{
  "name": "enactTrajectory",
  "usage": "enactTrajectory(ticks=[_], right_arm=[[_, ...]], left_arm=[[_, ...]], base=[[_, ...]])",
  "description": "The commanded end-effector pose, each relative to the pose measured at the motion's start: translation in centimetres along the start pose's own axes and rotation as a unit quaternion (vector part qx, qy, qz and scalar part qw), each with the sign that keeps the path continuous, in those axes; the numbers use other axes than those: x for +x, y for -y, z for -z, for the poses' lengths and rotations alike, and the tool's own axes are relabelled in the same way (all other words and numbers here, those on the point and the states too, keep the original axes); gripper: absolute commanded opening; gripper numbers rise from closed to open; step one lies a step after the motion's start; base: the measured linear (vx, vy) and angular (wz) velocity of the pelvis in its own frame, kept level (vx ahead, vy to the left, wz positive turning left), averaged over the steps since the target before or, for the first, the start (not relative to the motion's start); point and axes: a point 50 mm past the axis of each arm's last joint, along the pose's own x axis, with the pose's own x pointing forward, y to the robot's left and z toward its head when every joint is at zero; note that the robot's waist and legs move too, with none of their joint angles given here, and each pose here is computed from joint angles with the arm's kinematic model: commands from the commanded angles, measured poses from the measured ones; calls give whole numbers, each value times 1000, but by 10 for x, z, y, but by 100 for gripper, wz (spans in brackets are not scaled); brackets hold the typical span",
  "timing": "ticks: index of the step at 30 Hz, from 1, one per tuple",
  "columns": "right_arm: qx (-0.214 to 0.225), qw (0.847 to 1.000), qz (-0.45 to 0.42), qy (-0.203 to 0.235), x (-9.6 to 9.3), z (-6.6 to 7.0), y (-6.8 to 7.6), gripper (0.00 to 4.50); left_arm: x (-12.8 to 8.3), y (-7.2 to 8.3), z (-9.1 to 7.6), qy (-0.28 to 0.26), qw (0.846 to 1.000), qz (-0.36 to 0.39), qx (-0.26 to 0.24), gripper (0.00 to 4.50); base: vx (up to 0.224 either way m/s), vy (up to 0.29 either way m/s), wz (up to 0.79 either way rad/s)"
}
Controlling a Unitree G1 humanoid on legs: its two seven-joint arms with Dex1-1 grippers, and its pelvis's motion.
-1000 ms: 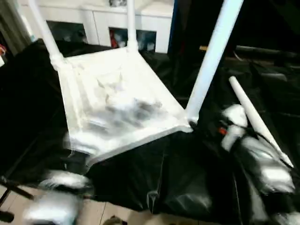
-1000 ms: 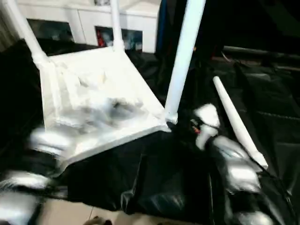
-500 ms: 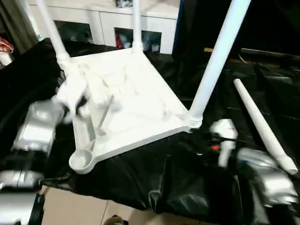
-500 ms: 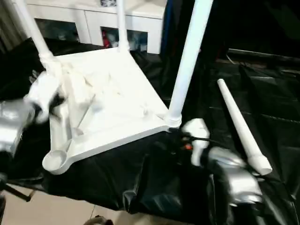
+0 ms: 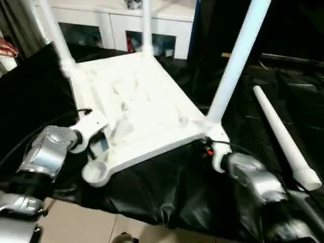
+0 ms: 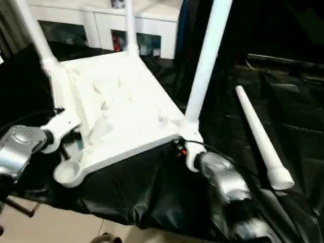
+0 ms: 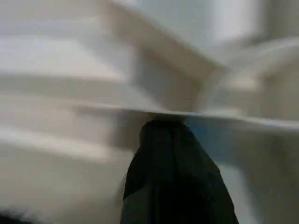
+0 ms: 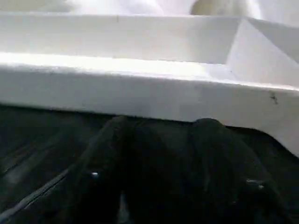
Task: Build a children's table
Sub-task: Rotate table base
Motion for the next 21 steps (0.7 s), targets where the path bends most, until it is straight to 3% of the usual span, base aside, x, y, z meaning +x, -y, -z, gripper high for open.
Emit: enactTrajectory(ticks=[1, 4, 11, 17, 21], right_arm=[[-12, 1000, 18, 17, 6, -11, 2, 211], [-16, 1000, 13, 23, 14, -16, 0, 190], [-19, 999, 22, 31, 25, -24, -2, 130], [-16, 999, 40, 30, 22, -20, 6, 69], [-10, 997, 66, 44, 12, -21, 17, 30]], left_arm=[[9, 22, 1, -8, 996, 85, 15, 0], [11, 41, -4, -2, 986, 162, 32, 0], [32, 72, -40, 60, 973, 214, 55, 0], [67, 86, -82, 119, 975, 179, 58, 0], [79, 77, -101, 153, 983, 94, 39, 0]], base=[[0, 0, 0], [0, 0, 0], [0, 0, 0], [0, 0, 0], [0, 0, 0]])
